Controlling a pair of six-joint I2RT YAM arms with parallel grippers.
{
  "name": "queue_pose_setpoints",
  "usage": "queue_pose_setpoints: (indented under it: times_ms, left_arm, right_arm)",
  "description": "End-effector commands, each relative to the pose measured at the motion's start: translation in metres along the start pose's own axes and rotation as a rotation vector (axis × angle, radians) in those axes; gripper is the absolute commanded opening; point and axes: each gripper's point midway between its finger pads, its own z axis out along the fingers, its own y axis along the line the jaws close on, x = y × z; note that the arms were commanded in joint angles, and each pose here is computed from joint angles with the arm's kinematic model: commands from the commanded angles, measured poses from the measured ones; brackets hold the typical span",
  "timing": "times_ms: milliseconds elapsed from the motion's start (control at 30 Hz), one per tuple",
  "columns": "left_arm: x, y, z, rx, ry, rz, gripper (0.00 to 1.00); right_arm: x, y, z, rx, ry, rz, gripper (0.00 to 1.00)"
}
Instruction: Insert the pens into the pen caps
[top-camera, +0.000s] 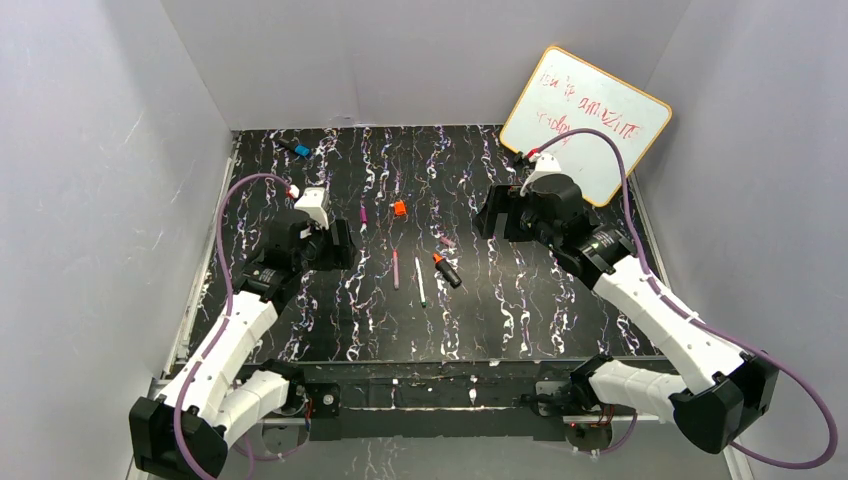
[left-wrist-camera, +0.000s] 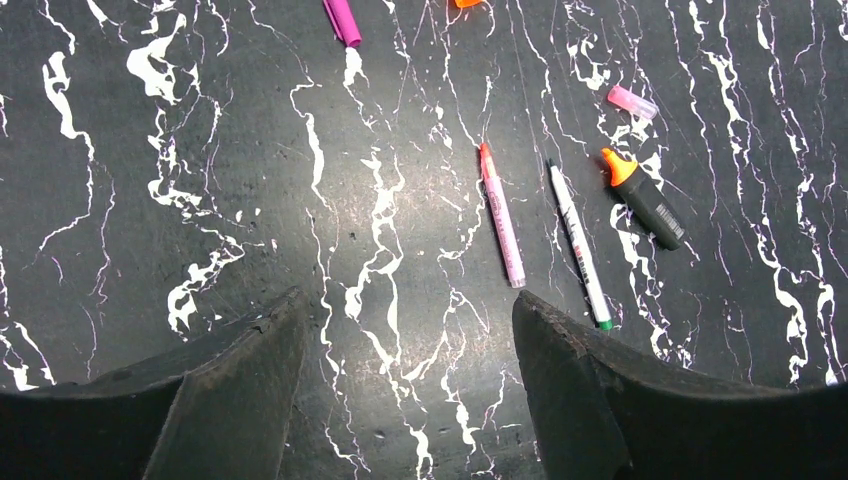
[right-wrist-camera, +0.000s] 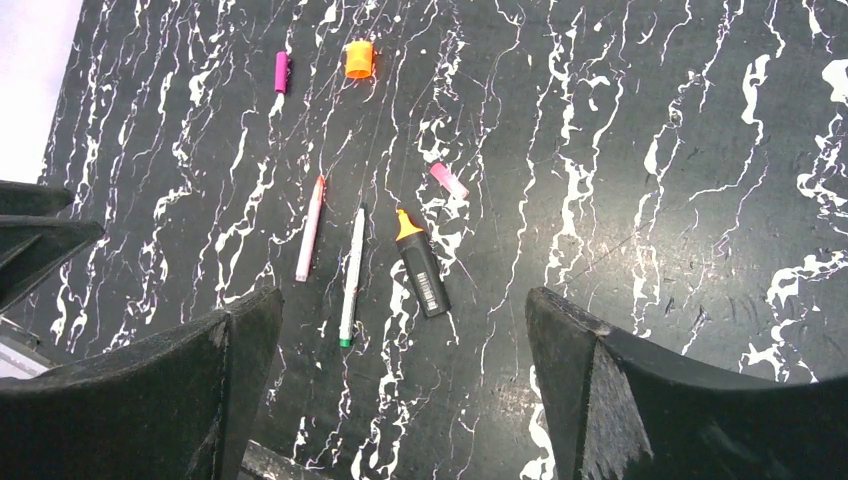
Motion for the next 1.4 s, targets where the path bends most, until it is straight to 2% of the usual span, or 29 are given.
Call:
queue_pose_setpoints:
  times_ms: [0,167,300,400,733,900,1067,1267,1367]
  left_arm:
    - [-0.018,-0.006,-0.012,0.022,-0.038,0.031,0.72]
    - [-0.022,-0.005,-0.018,0.021,-0.043,0.053,0.73]
    - [-0.018,-0.015,-0.016,0.086,-0.039,0.027,0.73]
    - [-0.017,-0.024,-0.015,0.137,-0.045,-0.004,0.73]
    - [-0.009,-0.026,-0.022,0.153,-0.030,-0.022,0.73]
    - [-0.005,-0.023,-0.026,0.143,-0.023,-0.014,0.73]
    - [-0.005,-0.021,-0.028,0.131,-0.016,0.005,0.73]
    - [-0.001,-0.017,-0.030,0.118,-0.003,0.027,0.73]
    - [0.001,-0.016,-0.029,0.114,0.003,0.030,0.73]
  right_arm:
    - [-0.033,0.014,-0.016,-0.058,-0.120,-0.009,0.99]
    - [-0.021,0.020,-0.014,-0.121,-0.071,-0.124,0.99]
    - [0.003,0.014,0.019,-0.052,0.142,-0.144,0.99]
    - [0.011,0.010,0.043,-0.029,0.183,-0.148,0.98]
    - [0.047,-0.005,0.113,0.039,0.347,-0.196,0.79]
    - [0.066,0.016,0.136,-0.014,0.391,-0.263,0.71]
    - [0.102,0.021,0.149,0.018,0.498,-0.351,0.71]
    - [0.134,0.020,0.149,0.043,0.561,-0.414,0.71]
    - [0.148,0.014,0.148,0.069,0.588,-0.434,0.67]
